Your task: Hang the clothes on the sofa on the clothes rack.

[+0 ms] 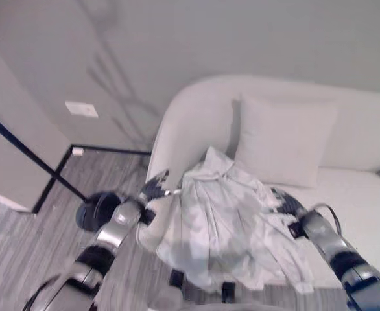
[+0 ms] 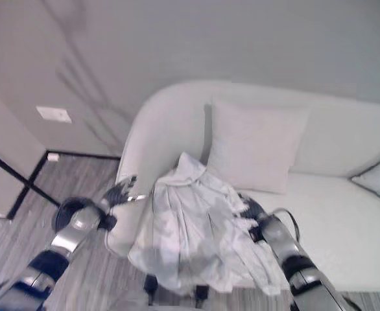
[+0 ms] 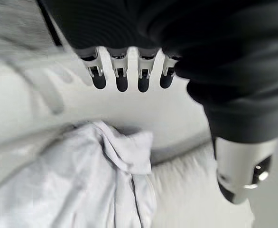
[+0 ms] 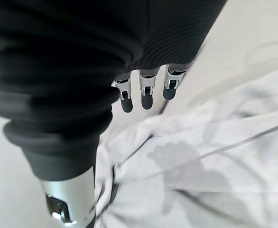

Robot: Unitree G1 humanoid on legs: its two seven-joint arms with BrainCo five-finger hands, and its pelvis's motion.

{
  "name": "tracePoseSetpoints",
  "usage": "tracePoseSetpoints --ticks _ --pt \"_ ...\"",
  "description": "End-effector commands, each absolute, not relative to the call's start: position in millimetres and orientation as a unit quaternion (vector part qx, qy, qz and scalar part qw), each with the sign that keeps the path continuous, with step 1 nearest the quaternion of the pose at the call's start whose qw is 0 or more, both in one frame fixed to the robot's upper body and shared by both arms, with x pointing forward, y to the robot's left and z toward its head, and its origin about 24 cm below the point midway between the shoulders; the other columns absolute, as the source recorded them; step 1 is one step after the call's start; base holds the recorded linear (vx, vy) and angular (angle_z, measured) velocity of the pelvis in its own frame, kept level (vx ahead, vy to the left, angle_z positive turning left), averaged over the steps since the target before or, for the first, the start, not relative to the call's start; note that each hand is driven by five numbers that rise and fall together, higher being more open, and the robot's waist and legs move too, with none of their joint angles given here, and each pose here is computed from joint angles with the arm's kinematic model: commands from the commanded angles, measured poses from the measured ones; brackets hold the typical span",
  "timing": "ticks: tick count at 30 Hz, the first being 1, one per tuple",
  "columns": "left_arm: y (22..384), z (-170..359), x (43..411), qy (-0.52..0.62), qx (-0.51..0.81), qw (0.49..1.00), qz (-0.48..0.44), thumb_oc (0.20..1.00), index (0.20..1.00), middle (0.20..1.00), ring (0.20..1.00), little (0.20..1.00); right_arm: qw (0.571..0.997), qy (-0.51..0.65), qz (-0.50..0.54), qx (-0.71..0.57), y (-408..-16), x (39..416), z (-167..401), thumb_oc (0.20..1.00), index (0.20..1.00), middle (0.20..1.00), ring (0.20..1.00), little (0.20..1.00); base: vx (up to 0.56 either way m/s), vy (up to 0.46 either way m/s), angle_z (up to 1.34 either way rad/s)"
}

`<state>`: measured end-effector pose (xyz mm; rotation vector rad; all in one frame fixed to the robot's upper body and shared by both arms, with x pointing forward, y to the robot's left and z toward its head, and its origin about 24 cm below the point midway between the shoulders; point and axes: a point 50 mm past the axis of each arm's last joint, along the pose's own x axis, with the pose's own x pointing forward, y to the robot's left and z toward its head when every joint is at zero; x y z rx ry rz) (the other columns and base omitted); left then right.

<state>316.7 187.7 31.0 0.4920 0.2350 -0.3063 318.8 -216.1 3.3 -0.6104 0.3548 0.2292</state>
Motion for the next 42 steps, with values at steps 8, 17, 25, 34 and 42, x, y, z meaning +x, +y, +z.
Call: tracePoseSetpoints --ticks 8,17,25,34,42 --pt "163 127 372 -0.036 0.281 0.952 -0.119 1.0 1.0 1.0 1.0 1.0 0.902 -0.008 0.005 -0.431 -238 385 145 1.0 1.0 1.0 1.0 1.0 -0.11 -0.027 0.05" --pt "144 159 384 -0.084 0.331 0.931 -0.13 1.0 1.0 1.0 1.0 1.0 0.867 -0.095 -0.057 -0.485 -250 393 222 1.0 1.0 1.0 1.0 1.0 -0.02 -0.017 0.11" --pt "149 159 387 -0.082 0.37 0.918 -0.118 1.0 1.0 1.0 1.0 1.0 0.843 -0.167 -0.059 -0.508 -241 387 261 1.0 1.0 1.0 1.0 1.0 0.0 -0.01 0.0" --pt "154 156 388 -0.077 0.399 0.908 -0.106 1.0 1.0 1.0 1.0 1.0 0.835 -0.161 -0.059 -0.522 -240 389 260 1.0 1.0 1.0 1.0 1.0 -0.01 -0.029 0.03" --pt "166 162 392 -0.078 0.413 0.904 -0.078 1.0 1.0 1.0 1.0 1.0 0.816 -0.186 -0.066 -0.544 -237 385 276 1.0 1.0 1.0 1.0 1.0 0.0 -0.007 0.01"
